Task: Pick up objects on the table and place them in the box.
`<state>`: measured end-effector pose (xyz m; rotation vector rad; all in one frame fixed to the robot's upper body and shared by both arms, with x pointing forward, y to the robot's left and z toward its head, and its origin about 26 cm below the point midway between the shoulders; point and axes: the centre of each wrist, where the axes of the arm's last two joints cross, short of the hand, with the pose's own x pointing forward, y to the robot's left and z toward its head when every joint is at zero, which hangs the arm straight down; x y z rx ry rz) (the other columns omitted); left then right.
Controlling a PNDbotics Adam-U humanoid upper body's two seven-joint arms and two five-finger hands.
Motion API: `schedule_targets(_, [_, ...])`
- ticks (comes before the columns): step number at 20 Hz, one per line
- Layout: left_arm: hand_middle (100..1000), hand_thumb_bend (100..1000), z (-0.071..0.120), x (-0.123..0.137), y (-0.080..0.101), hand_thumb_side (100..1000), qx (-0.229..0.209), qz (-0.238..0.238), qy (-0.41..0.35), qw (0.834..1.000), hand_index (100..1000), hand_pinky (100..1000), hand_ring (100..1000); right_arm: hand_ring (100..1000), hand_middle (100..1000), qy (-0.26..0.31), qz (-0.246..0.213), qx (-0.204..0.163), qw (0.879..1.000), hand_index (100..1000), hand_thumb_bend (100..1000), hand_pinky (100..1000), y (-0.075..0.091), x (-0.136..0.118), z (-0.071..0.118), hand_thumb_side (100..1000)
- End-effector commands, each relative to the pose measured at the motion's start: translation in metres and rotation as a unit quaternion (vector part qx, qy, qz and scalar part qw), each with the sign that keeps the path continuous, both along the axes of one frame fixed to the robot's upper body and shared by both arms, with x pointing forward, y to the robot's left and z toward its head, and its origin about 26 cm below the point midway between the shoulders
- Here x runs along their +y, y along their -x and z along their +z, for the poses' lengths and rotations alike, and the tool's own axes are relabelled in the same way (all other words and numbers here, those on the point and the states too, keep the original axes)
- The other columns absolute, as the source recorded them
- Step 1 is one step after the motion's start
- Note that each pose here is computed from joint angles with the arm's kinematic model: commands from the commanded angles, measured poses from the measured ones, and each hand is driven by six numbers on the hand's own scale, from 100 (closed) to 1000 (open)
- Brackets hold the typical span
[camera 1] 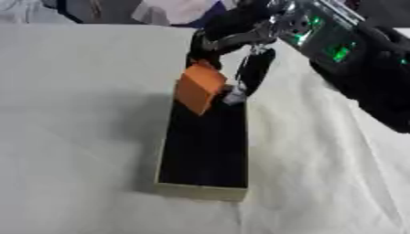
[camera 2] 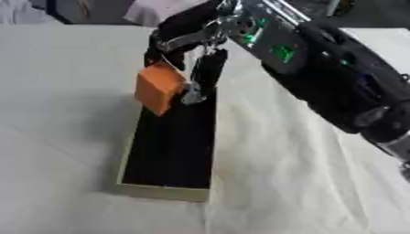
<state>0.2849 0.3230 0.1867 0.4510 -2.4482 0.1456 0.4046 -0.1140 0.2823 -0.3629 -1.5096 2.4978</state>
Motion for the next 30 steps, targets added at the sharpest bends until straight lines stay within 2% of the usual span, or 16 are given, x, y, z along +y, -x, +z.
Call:
schedule_targets(1, [769,345,0.008,-0.001,0.002,971,-0.011,-0.006,-0.009,1.0,898,732,807,499,481,0.072,0.041,-0.02,0.996,646,100,569,-0.003,-0.002,0.006,384])
schedule_targets(9, [769,343,0.008,-0.002,0.002,972,-0.012,-0.008,-0.008,1.0,898,732,807,558,529,0.094,0.025,0.009,0.995,690,100,634,-0.016,-0.009,-0.019,486])
schedule_targets(11, [769,344,0.008,-0.002,0.002,972,-0.012,-0.008,-0.008,1.0,898,732,807,619,586,0.098,0.023,0.011,0.995,702,100,680,-0.019,-0.01,-0.023,533])
schedule_targets(13, [769,344,0.008,-0.002,0.002,972,-0.013,-0.008,-0.008,1.0,898,732,807,732,696,0.104,0.021,0.012,0.994,752,100,744,-0.022,-0.012,-0.026,606])
schedule_targets(16, [769,344,0.008,-0.002,0.002,972,-0.013,-0.009,-0.007,1.0,898,732,806,826,820,0.117,0.014,0.01,0.993,870,105,803,-0.026,-0.017,-0.031,704])
schedule_targets(17, [769,344,0.008,-0.002,0.002,973,-0.013,-0.009,-0.007,1.0,898,732,806,841,841,0.123,0.011,0.009,0.992,906,102,813,-0.028,-0.019,-0.033,736])
schedule_targets(23, [769,343,0.008,-0.002,0.002,972,-0.013,-0.007,-0.007,1.0,898,732,806,866,872,0.137,0.002,-0.005,0.991,953,136,831,-0.035,-0.029,-0.034,871])
schedule_targets(25, [769,343,0.008,-0.002,0.002,972,-0.013,-0.007,-0.006,1.0,898,733,806,861,861,0.133,0.003,-0.009,0.991,957,134,831,-0.035,-0.032,-0.032,865])
schedule_targets(26, [769,343,0.008,-0.001,0.002,972,-0.012,-0.007,-0.006,1.0,898,733,806,861,855,0.129,0.004,-0.01,0.992,954,175,832,-0.035,-0.034,-0.03,853])
schedule_targets(30, [767,343,0.008,-0.001,0.002,971,-0.012,-0.006,-0.006,1.0,897,733,806,864,856,0.119,0.007,-0.017,0.993,955,242,840,-0.032,-0.04,-0.023,793])
